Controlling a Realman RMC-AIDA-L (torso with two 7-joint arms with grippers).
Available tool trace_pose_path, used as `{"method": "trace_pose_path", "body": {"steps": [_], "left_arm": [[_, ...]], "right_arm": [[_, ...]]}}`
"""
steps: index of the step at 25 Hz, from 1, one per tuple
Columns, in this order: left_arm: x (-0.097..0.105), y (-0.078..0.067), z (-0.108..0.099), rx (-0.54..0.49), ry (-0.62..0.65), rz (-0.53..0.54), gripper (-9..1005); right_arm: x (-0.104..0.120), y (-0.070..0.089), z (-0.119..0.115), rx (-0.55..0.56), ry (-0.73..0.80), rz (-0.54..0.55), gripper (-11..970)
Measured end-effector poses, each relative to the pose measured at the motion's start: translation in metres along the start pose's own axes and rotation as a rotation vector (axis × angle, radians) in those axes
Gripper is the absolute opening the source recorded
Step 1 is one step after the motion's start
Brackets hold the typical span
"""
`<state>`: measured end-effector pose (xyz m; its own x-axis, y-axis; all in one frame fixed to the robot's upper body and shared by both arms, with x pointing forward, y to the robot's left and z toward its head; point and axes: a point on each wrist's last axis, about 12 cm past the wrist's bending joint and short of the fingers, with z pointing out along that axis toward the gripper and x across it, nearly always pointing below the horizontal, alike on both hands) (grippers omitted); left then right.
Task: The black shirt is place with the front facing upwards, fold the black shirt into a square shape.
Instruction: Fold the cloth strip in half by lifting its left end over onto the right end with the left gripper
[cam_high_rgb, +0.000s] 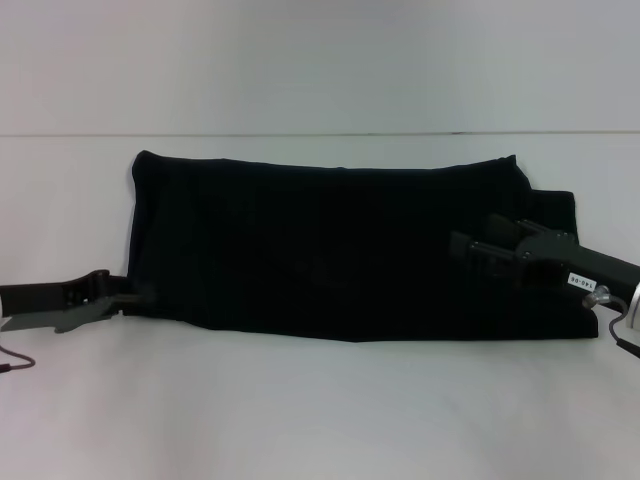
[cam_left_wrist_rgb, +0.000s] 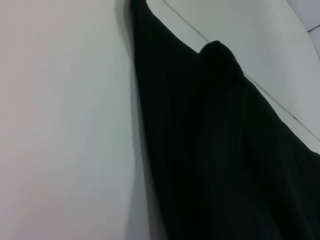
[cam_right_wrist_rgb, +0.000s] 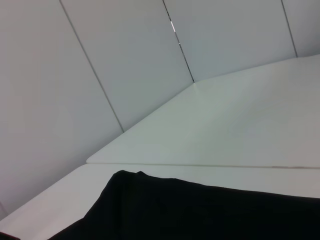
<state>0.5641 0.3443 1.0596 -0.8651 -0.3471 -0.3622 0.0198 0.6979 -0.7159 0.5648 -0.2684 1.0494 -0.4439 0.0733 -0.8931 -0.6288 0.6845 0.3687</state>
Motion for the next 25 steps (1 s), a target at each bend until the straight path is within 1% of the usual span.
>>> {"method": "trace_pose_path", "body": {"steps": [4,8,15,25], "left_arm": [[0.0,0.002,-0.003,-0.006,-0.005,-0.003,239],[0.001,0.006,-0.004,-0.024,-0.004,0.004,158],[0.007,0.015,-0.008,-0.052,-0.015,-0.019,16],[0.008,0.016,-0.01,-0.029,-0.038,-0.04,18]], "right_arm": [[-0.001,0.0,0.001,-0.001,0.0,-0.002,891],[-0.002,0.0,0.002,-0.003,-0.001,-0.004,891],[-0.002,0.0,0.002,-0.002,-0.001,-0.005,891],[-0.004,0.0,0.004,0.001,-0.002,-0.011,890]]}}
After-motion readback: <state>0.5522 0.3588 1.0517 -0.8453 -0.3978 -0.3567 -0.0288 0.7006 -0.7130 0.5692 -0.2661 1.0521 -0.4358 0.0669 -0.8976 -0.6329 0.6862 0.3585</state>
